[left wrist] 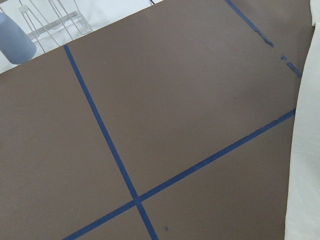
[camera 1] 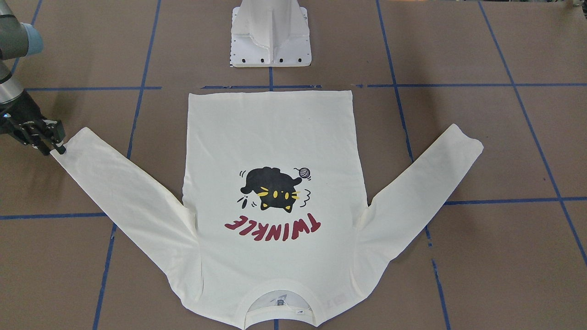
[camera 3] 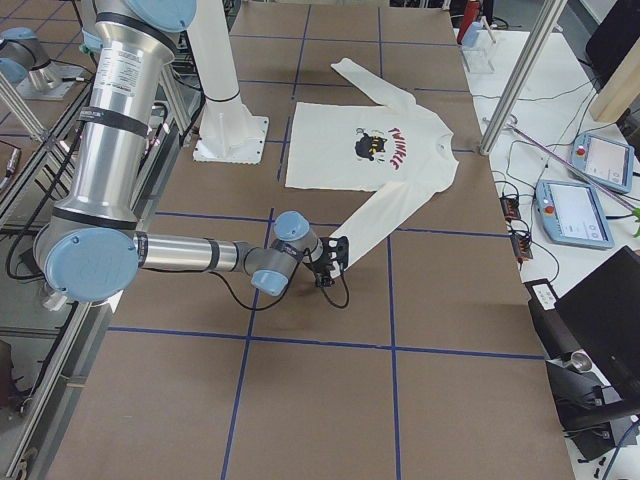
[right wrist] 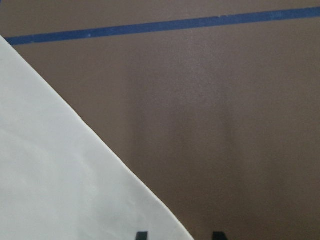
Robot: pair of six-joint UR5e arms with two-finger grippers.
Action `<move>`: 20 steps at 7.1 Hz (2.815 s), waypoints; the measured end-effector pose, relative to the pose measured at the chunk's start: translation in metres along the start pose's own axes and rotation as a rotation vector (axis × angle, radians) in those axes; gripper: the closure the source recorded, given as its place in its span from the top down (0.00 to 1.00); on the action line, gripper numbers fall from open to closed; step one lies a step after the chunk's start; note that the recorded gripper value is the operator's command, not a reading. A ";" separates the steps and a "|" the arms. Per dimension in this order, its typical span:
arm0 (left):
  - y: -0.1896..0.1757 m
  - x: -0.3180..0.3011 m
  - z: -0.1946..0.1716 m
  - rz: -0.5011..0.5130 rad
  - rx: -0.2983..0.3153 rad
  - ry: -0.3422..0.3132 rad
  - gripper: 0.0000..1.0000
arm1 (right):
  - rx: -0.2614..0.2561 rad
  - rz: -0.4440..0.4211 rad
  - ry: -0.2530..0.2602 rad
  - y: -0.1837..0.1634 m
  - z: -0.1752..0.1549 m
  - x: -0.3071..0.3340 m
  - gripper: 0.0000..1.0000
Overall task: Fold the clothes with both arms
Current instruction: 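Lower the right gripper to the sleeve cuff nearest it and grasp, then carry the grasped sleeve across the shirt body toward the left gripper, release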
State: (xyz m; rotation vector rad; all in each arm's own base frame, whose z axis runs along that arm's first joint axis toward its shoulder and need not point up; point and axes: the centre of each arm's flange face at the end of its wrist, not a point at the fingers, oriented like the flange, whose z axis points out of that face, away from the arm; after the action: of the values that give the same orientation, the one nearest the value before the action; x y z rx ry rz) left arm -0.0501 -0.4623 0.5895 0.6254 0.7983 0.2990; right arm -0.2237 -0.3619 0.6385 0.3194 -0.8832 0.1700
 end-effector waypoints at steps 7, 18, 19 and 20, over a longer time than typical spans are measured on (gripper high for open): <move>0.001 0.000 -0.001 -0.002 -0.001 -0.001 1.00 | 0.025 -0.009 -0.056 -0.061 -0.063 -0.147 0.00; 0.006 -0.004 0.003 -0.014 -0.010 -0.001 1.00 | 0.234 0.187 0.107 -0.180 -0.025 -0.755 0.99; 0.006 -0.003 0.002 -0.013 -0.009 -0.001 1.00 | 0.256 0.250 0.108 -0.177 -0.014 -0.776 1.00; 0.003 -0.002 0.001 -0.006 -0.004 -0.001 1.00 | 0.271 0.283 0.103 -0.178 -0.016 -0.790 1.00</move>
State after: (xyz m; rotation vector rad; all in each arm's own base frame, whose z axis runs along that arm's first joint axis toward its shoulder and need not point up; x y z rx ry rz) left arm -0.0507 -0.4616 0.5927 0.6197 0.7983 0.2945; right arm -0.6571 -0.5350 -0.0230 0.4327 -0.8013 0.5666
